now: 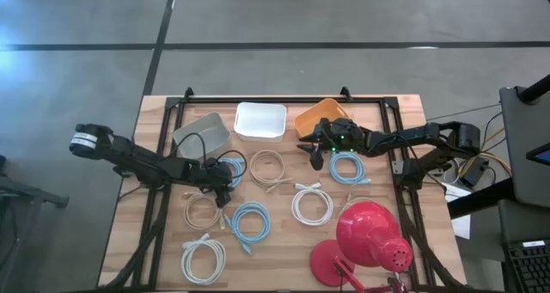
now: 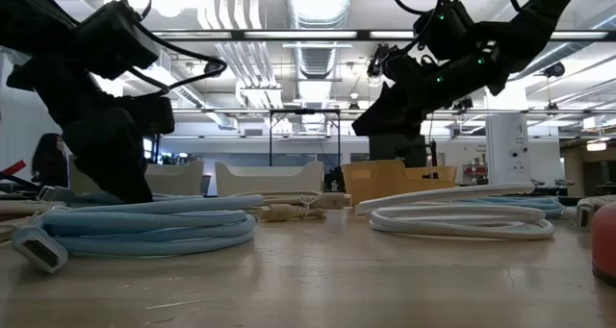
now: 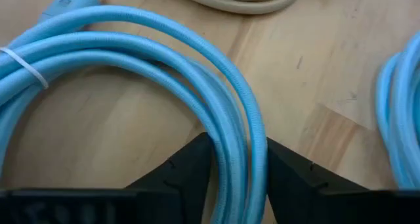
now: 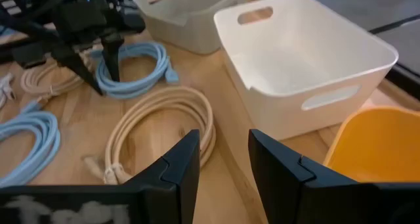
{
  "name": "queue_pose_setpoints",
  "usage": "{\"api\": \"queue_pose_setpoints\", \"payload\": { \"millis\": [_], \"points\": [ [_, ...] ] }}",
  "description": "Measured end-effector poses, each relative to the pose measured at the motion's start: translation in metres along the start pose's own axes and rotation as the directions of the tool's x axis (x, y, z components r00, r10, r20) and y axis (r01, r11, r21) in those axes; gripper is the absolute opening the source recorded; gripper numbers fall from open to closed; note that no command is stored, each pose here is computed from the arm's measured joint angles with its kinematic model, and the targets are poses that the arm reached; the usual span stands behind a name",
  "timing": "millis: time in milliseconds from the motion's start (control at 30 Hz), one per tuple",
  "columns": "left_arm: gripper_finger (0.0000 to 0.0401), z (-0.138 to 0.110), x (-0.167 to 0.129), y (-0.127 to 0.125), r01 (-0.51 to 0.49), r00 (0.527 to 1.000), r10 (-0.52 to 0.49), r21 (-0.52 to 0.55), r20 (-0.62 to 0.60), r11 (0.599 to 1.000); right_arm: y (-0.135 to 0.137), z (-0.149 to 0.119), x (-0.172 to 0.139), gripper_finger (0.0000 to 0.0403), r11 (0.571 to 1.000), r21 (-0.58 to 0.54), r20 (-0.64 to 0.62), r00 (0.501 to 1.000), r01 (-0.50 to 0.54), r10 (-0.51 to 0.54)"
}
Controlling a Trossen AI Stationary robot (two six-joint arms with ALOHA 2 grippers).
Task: Pick & Place USB Port
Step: Put the top left blue USB cable into the gray bin
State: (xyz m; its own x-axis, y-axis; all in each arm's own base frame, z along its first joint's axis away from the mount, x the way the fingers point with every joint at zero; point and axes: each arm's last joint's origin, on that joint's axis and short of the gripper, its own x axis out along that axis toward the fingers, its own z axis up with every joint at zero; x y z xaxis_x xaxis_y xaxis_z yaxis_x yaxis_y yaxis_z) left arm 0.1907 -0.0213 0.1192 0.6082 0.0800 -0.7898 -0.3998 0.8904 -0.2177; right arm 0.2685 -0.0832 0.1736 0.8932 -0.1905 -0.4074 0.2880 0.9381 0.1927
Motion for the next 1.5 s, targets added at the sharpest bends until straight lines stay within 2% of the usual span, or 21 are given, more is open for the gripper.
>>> {"api": "queue_pose_setpoints", "payload": {
  "millis": [300, 500, 600, 700, 767, 900, 1200, 1400, 1500],
  "points": [
    [0.0033, 0.007, -0.001, -0.007, 0.012, 1.000, -0.013, 0.011, 0.008, 1.000, -0.001, -0.003, 0.006, 0.0107, 1.000, 0.002, -0.021, 1.000, -0.004, 0.004],
    [0.0034, 0.034, -0.011, -0.030, 0.090, 0.992, -0.102, 0.147, 0.077, 0.985, 0.000, -0.002, 0.005, 0.0094, 1.000, 0.001, -0.017, 1.000, -0.016, 0.016],
    [0.0044, 0.046, -0.018, -0.038, 0.053, 0.994, -0.071, 0.211, 0.082, 0.976, 0.000, -0.003, 0.005, 0.0087, 1.000, 0.002, -0.018, 1.000, -0.015, 0.015],
    [0.0045, 0.059, -0.028, -0.043, -0.022, 0.997, 0.004, 0.247, 0.074, 0.969, 0.000, -0.003, 0.005, 0.0080, 1.000, 0.002, -0.017, 1.000, -0.016, 0.016],
    [0.0042, 0.066, -0.037, -0.044, -0.099, 0.995, 0.088, 0.265, 0.053, 0.959, 0.000, -0.003, 0.005, 0.0076, 1.000, 0.002, -0.017, 1.000, -0.016, 0.016],
    [0.0040, 0.078, -0.054, -0.044, -0.266, 0.963, 0.266, 0.296, 0.042, 0.917, 0.000, -0.003, 0.005, 0.0068, 1.000, 0.002, -0.017, 1.000, -0.016, 0.016],
    [0.0044, 0.082, -0.075, -0.033, -0.506, 0.851, 0.525, 0.321, 0.031, 0.801, 0.000, -0.003, 0.005, 0.0066, 1.000, 0.005, -0.017, 1.000, -0.017, 0.017],
    [0.0050, 0.074, -0.073, -0.011, -0.659, 0.735, 0.678, 0.265, 0.029, 0.703, 0.000, -0.003, 0.005, 0.0071, 1.000, 0.008, -0.016, 1.000, -0.017, 0.017],
    [0.0050, 0.072, -0.068, 0.004, -0.700, 0.694, 0.720, 0.233, -0.001, 0.675, 0.000, -0.002, 0.005, 0.0067, 0.999, 0.034, -0.015, 1.000, -0.016, 0.017]
  ]
}}
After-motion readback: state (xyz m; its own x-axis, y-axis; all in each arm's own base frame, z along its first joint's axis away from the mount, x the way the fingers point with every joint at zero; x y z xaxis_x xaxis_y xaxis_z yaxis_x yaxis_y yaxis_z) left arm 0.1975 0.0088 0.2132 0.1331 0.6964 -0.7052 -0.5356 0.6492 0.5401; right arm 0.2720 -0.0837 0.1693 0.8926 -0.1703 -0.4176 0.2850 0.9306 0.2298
